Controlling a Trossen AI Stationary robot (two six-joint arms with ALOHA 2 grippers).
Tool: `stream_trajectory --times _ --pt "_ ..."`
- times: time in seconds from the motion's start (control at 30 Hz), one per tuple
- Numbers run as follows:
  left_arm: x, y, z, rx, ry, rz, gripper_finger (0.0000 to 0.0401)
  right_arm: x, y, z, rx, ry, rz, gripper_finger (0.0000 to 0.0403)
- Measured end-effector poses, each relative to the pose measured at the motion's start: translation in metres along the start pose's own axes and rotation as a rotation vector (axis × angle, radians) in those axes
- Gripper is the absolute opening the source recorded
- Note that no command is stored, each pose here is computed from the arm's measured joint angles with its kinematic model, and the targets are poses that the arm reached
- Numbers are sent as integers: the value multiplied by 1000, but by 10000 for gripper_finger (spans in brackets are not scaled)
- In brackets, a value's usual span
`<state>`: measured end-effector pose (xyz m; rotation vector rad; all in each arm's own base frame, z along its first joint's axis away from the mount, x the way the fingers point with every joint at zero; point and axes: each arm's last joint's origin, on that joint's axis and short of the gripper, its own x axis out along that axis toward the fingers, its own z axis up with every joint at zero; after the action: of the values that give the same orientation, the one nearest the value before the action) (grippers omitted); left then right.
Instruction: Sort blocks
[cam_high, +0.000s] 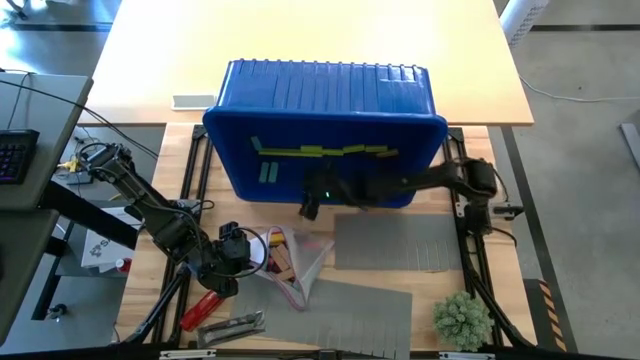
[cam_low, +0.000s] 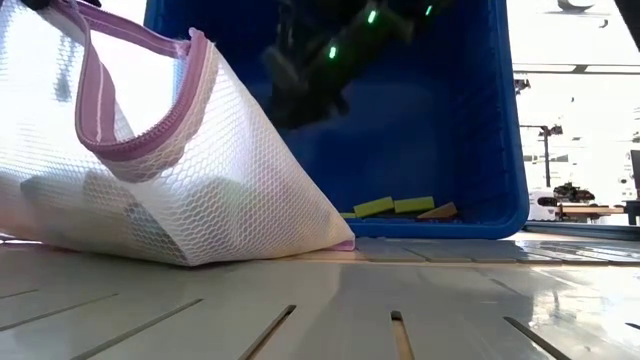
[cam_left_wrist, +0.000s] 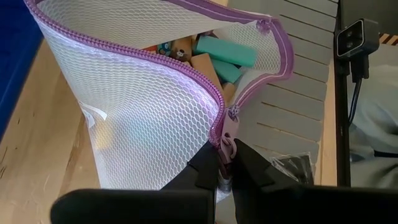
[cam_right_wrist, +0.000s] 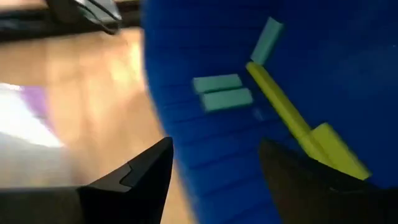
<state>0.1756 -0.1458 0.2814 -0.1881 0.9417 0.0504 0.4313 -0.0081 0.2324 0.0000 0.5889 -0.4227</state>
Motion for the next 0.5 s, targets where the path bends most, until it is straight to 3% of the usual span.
stream_trajectory --times 0.27,0.4,0.5 --pt "0 0 0 1 0 1 1 74 -45 -23 -8 -41 109 222" --pt "0 0 0 1 1 1 1 107 -46 -31 37 -196 173 222" --pt "0 0 0 1 1 1 1 135 -38 -35 37 -199 187 222"
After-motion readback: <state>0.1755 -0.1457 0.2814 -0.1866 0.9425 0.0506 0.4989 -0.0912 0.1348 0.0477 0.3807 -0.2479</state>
